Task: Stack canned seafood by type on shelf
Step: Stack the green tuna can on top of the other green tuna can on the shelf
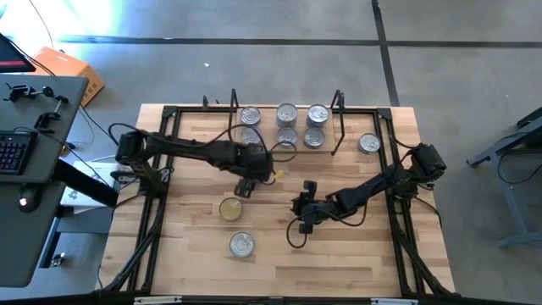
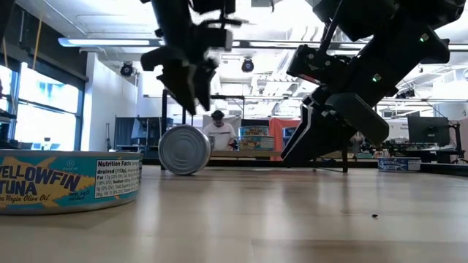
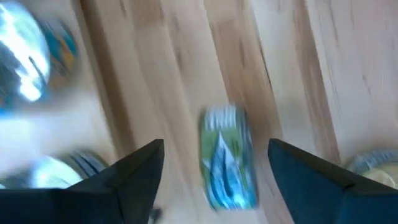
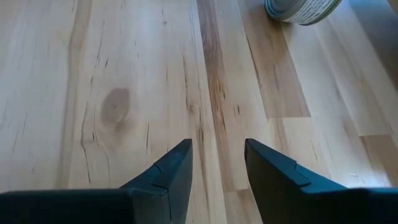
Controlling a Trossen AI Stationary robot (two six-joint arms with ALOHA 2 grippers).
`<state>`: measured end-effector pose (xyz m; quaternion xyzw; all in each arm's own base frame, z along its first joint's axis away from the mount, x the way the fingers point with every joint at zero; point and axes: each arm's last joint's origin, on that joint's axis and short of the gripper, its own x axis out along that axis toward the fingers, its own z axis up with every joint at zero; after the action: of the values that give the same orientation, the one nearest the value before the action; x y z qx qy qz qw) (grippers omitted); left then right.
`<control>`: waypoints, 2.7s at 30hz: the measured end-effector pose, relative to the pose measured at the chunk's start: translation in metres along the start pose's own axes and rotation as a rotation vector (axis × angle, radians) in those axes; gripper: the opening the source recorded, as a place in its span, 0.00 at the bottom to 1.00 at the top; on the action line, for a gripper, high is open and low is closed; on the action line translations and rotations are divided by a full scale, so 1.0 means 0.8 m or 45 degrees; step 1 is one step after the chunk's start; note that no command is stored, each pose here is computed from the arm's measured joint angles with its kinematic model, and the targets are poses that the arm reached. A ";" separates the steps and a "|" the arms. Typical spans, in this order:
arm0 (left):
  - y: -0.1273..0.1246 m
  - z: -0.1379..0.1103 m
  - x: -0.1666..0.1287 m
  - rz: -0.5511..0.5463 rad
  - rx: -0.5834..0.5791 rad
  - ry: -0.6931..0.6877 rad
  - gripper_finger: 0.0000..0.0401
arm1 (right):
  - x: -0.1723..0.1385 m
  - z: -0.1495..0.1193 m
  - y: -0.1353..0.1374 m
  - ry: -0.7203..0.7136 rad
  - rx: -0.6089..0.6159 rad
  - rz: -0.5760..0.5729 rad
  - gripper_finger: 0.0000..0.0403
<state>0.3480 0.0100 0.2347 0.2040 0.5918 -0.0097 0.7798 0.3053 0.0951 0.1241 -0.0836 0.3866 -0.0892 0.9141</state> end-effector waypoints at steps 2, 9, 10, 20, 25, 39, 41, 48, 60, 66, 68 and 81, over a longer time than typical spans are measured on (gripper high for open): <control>0.004 -0.008 0.004 -0.065 -0.052 0.058 0.72 | 0.000 0.000 0.000 -0.002 0.001 0.000 0.34; 0.017 -0.023 0.023 -0.126 -0.098 0.091 0.74 | 0.000 0.000 0.000 -0.002 0.003 0.000 0.34; 0.017 -0.026 0.025 -0.129 -0.089 0.104 0.74 | 0.000 0.000 0.000 -0.003 0.004 0.000 0.34; 0.006 -0.031 0.047 -0.125 -0.055 0.040 0.72 | 0.001 0.001 0.000 -0.006 0.007 -0.001 0.34; 0.006 -0.024 0.046 -0.110 -0.061 -0.029 0.63 | 0.001 0.001 0.000 -0.006 0.006 -0.001 0.34; 0.018 0.001 0.016 0.260 -0.080 -0.014 0.31 | 0.012 -0.004 0.002 -0.011 0.005 -0.020 0.34; 0.030 0.004 -0.003 0.448 -0.076 0.015 0.31 | 0.017 -0.006 0.003 -0.009 0.008 -0.024 0.34; 0.093 -0.010 -0.010 0.724 -0.127 0.088 0.31 | 0.020 -0.006 0.005 -0.043 0.012 -0.084 0.34; 0.181 -0.072 0.031 0.854 -0.456 0.060 0.33 | 0.019 -0.006 0.006 -0.049 0.005 -0.103 0.34; 0.182 -0.084 0.042 0.809 -0.463 0.060 0.34 | 0.019 -0.006 0.006 -0.048 0.005 -0.103 0.34; 0.182 -0.084 0.043 0.812 -0.465 0.057 0.34 | 0.019 -0.006 0.006 -0.047 0.004 -0.103 0.34; 0.169 -0.077 0.062 0.737 -0.289 0.134 0.45 | 0.019 -0.006 0.006 -0.048 0.004 -0.102 0.34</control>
<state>0.3406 0.1656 0.2169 0.2758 0.5461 0.2893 0.7363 0.3127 0.0957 0.1092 -0.0992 0.3657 -0.1249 0.9170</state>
